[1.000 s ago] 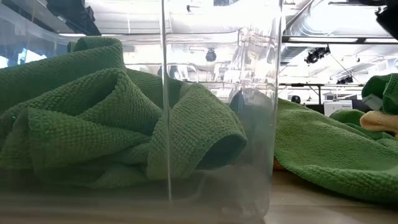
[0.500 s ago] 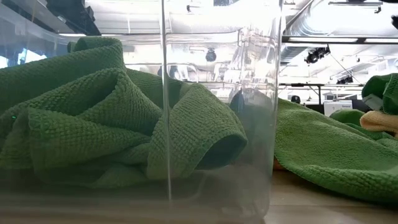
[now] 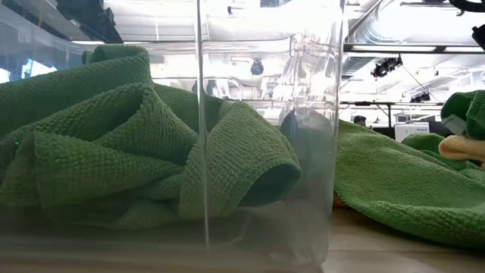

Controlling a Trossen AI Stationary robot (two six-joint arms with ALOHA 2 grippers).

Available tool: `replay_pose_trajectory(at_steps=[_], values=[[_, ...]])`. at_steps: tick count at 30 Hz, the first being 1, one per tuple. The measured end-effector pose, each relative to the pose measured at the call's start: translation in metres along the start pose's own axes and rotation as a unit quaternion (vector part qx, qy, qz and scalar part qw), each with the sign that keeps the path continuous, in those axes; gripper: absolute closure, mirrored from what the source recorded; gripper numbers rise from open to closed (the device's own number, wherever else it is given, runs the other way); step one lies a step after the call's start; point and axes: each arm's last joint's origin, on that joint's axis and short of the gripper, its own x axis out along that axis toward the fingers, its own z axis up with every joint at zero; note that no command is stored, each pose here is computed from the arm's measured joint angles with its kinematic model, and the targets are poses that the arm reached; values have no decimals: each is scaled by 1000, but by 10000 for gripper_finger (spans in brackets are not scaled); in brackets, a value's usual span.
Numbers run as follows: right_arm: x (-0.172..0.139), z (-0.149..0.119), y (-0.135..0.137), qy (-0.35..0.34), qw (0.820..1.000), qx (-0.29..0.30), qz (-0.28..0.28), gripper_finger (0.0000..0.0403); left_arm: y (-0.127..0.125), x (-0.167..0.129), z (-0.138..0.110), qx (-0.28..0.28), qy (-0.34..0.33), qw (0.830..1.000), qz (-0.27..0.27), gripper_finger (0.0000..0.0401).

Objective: Sort microfiber towel by color & place in baskets
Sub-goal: Put the green microfiber cloth into the bottom transparent bin

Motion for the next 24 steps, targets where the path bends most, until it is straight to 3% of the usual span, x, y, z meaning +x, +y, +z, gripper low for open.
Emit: replay_pose_trajectory(at_steps=[5, 7, 11, 15, 18, 24], values=[[-12, -2, 5, -17, 1000, -19, 6, 399, -1, 0, 0, -26, 5, 1000, -18, 304], [-24, -3, 3, -37, 999, -32, -19, 397, -2, 0, 0, -27, 7, 999, -28, 304], [-60, -7, -1, -84, 992, -70, -63, 400, -2, 0, 0, -31, 7, 999, -30, 304], [-104, -12, 1, -158, 979, -114, -51, 401, -2, 0, 0, -62, 7, 998, -30, 304], [-135, -15, 3, -230, 962, -145, -11, 402, -2, 0, 0, -56, 7, 998, -30, 304], [-188, -14, 11, -361, 904, -216, 73, 402, -2, 0, 0, -50, 6, 998, -29, 304]])
